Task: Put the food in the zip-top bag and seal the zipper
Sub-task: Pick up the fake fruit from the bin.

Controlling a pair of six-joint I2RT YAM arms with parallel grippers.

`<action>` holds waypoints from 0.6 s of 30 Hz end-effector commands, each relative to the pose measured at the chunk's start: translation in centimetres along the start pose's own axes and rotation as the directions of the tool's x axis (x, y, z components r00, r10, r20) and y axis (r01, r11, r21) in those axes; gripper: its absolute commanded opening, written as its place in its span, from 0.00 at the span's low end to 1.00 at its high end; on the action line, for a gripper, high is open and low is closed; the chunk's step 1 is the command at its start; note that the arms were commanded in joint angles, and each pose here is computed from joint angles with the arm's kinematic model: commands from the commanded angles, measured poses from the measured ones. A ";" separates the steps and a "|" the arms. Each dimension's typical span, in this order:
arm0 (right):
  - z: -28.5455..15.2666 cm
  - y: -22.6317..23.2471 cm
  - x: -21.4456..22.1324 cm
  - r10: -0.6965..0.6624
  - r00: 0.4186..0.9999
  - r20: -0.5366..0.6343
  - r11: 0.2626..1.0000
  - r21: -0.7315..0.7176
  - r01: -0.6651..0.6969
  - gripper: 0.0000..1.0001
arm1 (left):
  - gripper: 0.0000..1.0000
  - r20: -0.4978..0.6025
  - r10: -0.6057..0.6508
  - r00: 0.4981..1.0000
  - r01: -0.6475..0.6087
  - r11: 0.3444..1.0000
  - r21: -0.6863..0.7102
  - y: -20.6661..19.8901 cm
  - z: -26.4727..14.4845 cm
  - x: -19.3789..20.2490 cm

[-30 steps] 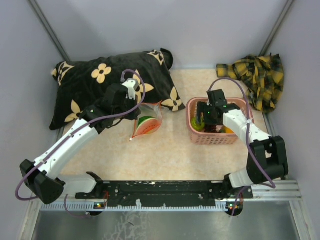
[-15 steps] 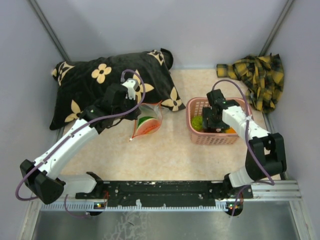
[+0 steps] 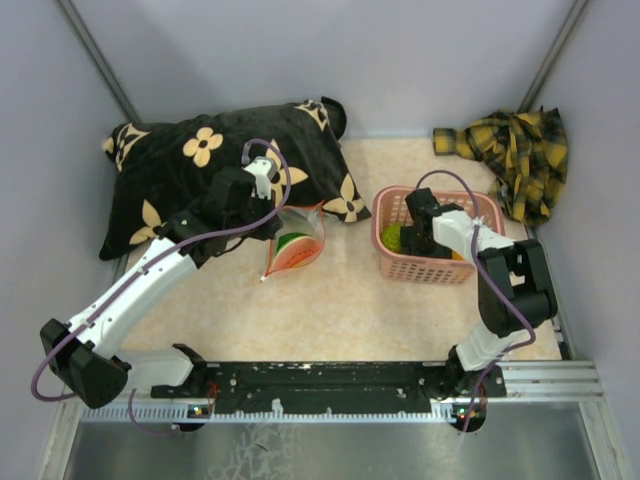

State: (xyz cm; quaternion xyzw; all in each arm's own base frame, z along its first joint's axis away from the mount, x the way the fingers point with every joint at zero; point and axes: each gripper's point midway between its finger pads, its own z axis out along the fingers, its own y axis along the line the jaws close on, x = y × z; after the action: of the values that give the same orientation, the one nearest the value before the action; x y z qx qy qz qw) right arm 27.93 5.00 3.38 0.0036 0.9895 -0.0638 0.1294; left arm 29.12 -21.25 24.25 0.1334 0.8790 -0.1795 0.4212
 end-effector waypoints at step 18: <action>-4.4 -1.7 -2.5 0.050 0.983 0.178 0.998 0.026 -0.055 0.23 | 0.00 0.022 -0.007 1.000 0.006 1.000 0.025 -0.2 0.2 -0.6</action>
State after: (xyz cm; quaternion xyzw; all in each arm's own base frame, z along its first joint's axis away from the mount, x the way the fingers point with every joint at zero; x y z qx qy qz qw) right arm 28.12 4.22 5.45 0.0131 0.9815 -0.0749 0.1755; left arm 29.17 -21.23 24.23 0.1327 0.8789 -0.1819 0.4206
